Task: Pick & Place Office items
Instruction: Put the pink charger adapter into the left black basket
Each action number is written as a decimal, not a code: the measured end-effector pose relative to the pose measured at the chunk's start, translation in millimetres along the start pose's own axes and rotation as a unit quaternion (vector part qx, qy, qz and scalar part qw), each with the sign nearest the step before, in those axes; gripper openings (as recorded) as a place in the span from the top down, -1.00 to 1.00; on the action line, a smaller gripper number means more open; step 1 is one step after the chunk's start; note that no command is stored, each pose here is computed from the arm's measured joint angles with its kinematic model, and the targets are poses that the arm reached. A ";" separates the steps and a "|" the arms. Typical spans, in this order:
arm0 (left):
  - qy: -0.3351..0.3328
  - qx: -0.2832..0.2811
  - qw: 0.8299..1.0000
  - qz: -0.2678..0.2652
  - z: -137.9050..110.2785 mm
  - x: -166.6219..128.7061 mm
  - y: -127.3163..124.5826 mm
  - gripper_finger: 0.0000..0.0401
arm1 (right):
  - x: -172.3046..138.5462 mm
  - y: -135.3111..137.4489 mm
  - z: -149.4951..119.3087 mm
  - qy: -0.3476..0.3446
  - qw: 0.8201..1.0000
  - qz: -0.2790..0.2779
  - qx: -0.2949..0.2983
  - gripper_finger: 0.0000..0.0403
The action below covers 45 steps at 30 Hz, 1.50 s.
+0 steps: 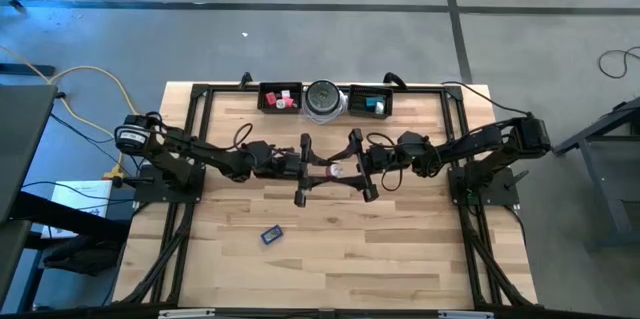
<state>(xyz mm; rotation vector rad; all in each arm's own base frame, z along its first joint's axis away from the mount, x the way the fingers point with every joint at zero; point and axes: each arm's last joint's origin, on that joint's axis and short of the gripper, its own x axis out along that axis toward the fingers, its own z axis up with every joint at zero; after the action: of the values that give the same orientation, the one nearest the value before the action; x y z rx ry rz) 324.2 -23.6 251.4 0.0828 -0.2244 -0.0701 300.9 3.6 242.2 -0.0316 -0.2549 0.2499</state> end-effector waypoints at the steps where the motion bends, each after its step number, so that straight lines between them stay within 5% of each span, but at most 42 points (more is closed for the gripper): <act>1: 0.000 0.001 1.000 0.000 0.1 0.0 0.0 0.37 | 0.0 0.0 -0.1 0.000 1.000 0.000 0.000 -0.15; 12: -0.003 0.009 1.000 0.002 0.3 -0.2 0.1 0.37 | -0.1 0.1 -1.6 0.010 1.000 0.000 -0.001 0.24; 20: -0.005 0.024 1.000 0.002 0.6 -0.2 0.1 0.37 | -0.2 0.0 -3.0 0.017 1.000 -0.001 0.001 0.17; 27: -0.012 0.023 1.000 -0.002 3.2 1.1 0.2 0.37 | -0.3 -0.5 -2.8 0.019 1.000 -0.010 -0.006 0.40; 45: -0.015 0.024 1.000 -0.006 4.3 1.6 0.0 0.37 | -0.2 -0.7 -3.4 0.019 1.000 -0.014 -0.009 0.40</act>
<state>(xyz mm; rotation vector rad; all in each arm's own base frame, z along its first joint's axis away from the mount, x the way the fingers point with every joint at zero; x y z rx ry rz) 324.8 -24.1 256.0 0.1318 -0.2555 -0.0770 301.7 2.9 238.8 -0.0497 -0.2189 0.2194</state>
